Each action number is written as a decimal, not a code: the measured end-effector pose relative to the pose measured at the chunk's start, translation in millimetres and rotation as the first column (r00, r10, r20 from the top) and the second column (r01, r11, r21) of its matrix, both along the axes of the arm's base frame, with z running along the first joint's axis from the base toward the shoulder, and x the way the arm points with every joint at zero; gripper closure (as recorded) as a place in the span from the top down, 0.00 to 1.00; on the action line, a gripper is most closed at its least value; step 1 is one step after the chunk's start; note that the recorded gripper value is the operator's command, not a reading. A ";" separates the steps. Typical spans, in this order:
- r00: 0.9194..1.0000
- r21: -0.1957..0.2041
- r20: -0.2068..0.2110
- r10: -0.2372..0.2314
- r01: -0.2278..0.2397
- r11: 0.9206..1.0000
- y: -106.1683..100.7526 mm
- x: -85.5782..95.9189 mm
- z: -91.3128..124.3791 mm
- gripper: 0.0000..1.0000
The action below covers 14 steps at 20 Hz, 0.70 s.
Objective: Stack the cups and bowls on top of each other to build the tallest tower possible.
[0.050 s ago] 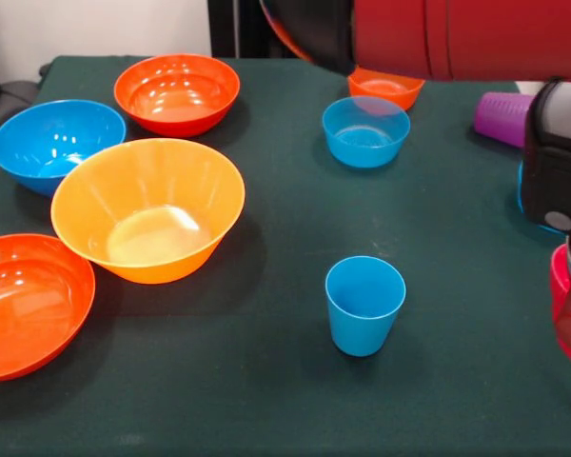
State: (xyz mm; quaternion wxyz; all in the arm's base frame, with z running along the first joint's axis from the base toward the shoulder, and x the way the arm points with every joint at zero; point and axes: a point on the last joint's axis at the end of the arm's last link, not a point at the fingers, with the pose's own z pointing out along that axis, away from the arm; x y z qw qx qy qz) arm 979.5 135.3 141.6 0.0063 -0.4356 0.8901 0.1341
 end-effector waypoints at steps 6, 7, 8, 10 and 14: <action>0.999 -0.009 0.008 0.047 -0.047 0.999 -4.2 0.5 -0.2 0.00; 0.998 -0.010 0.009 0.055 -0.055 0.998 -4.5 0.6 0.0 0.00; 0.998 -0.013 0.010 0.061 -0.061 0.998 -5.0 0.6 -0.1 0.00; 0.997 -0.016 0.011 0.070 -0.070 0.997 -5.6 0.7 -0.2 0.00; 0.997 -0.019 0.012 0.078 -0.077 0.997 -6.2 1.0 0.9 0.00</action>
